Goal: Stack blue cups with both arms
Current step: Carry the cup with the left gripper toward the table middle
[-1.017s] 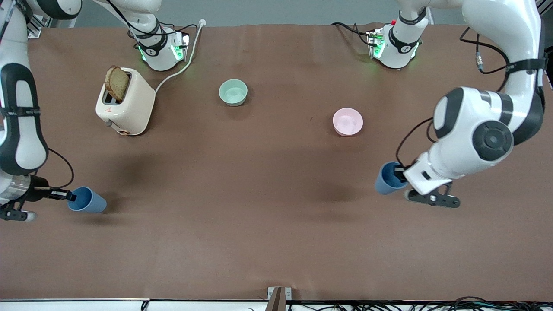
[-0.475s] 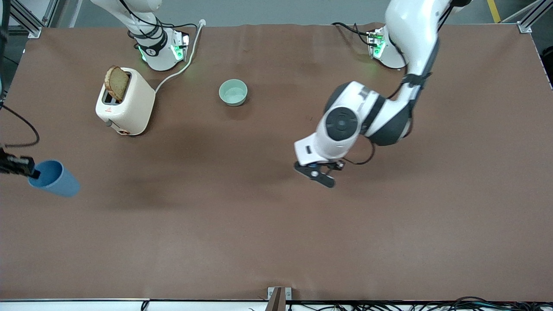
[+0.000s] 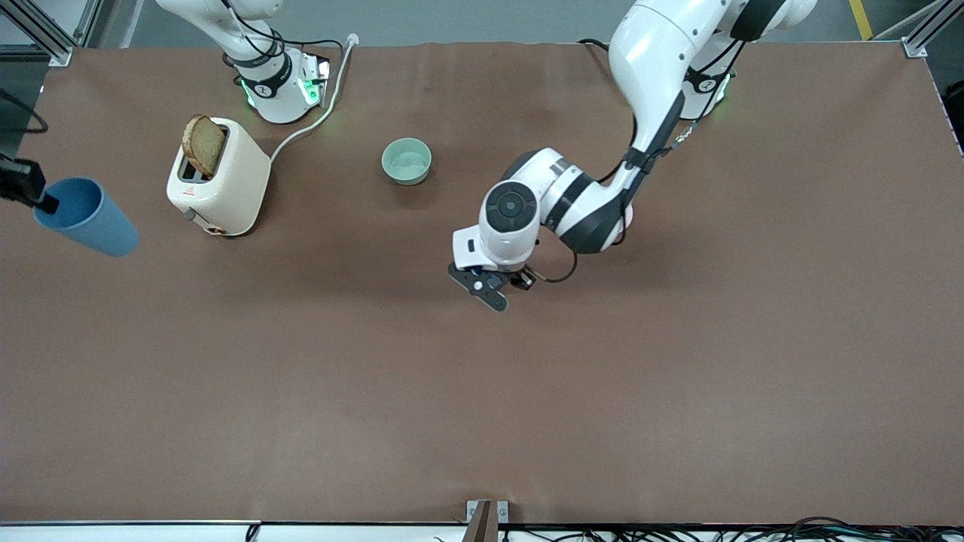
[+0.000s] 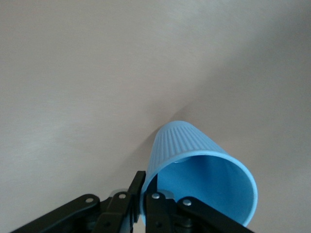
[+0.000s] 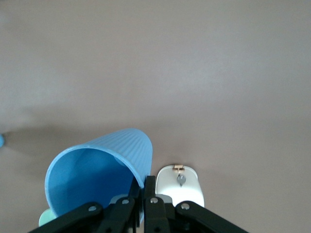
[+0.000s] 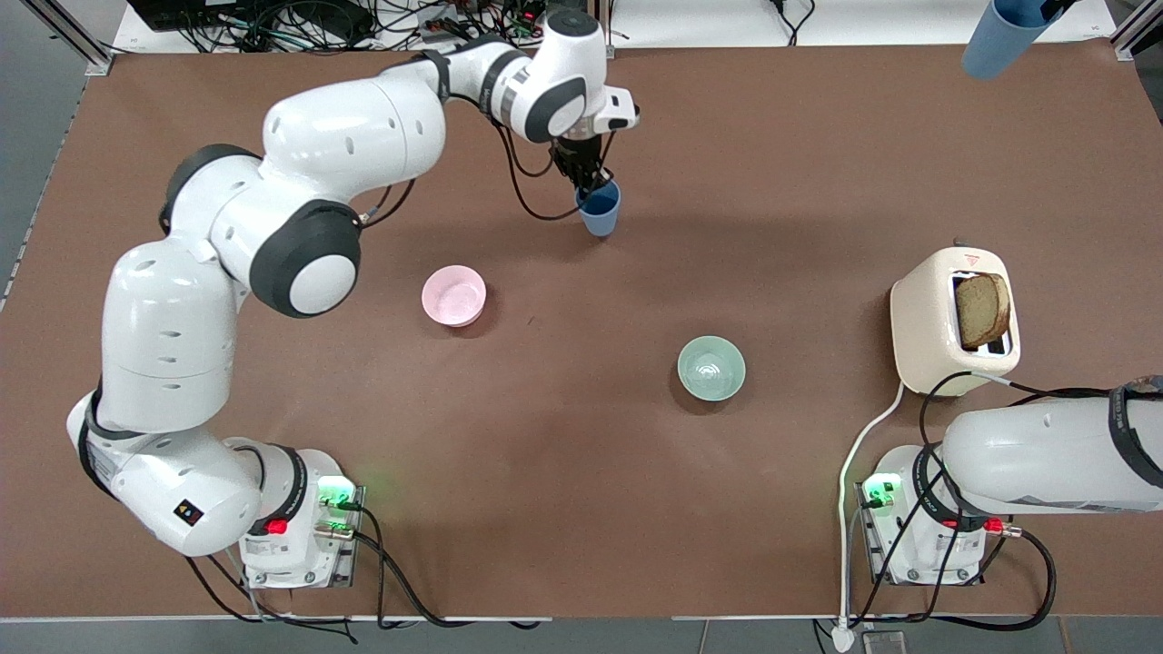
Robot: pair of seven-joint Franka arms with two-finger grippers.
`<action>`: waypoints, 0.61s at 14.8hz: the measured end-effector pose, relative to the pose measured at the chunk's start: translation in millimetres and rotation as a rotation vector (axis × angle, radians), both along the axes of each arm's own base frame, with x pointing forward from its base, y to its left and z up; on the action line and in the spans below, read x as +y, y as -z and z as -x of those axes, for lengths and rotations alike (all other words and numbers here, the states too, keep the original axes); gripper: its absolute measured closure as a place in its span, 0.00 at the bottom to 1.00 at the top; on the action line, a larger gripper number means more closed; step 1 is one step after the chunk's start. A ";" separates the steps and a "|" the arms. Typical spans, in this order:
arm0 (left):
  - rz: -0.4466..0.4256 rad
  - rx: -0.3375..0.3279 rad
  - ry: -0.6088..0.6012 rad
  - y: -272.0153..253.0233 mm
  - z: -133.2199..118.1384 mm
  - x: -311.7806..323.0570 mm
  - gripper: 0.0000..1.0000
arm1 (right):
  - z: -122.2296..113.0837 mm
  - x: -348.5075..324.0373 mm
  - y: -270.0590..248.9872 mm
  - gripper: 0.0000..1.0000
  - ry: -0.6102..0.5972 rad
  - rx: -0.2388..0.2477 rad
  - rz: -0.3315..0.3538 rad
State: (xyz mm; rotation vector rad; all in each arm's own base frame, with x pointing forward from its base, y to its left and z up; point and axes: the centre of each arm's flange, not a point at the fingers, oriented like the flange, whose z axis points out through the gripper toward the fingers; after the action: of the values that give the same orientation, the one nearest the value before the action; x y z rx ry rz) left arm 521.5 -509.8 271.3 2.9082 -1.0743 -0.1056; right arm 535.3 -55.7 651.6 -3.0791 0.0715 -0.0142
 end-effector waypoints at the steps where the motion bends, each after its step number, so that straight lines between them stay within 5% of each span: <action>1: -0.002 0.003 0.013 5.1 7.0 -7.1 0.94 | 5.7 6.9 -2.0 0.95 -0.001 0.005 -0.001; 7: 0.023 -0.020 0.027 18.9 12.6 -19.6 0.93 | 10.0 25.8 4.1 0.95 0.023 0.022 -0.003; 9: 0.022 -0.019 0.027 23.7 12.5 -19.7 0.75 | 9.9 25.3 4.0 0.95 0.026 0.020 -0.003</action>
State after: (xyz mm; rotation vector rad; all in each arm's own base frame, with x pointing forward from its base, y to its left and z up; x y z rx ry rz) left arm 509.1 -529.5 247.5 2.8816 -1.1104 -0.0672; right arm 525.5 -30.4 647.6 -3.0757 0.1131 0.0156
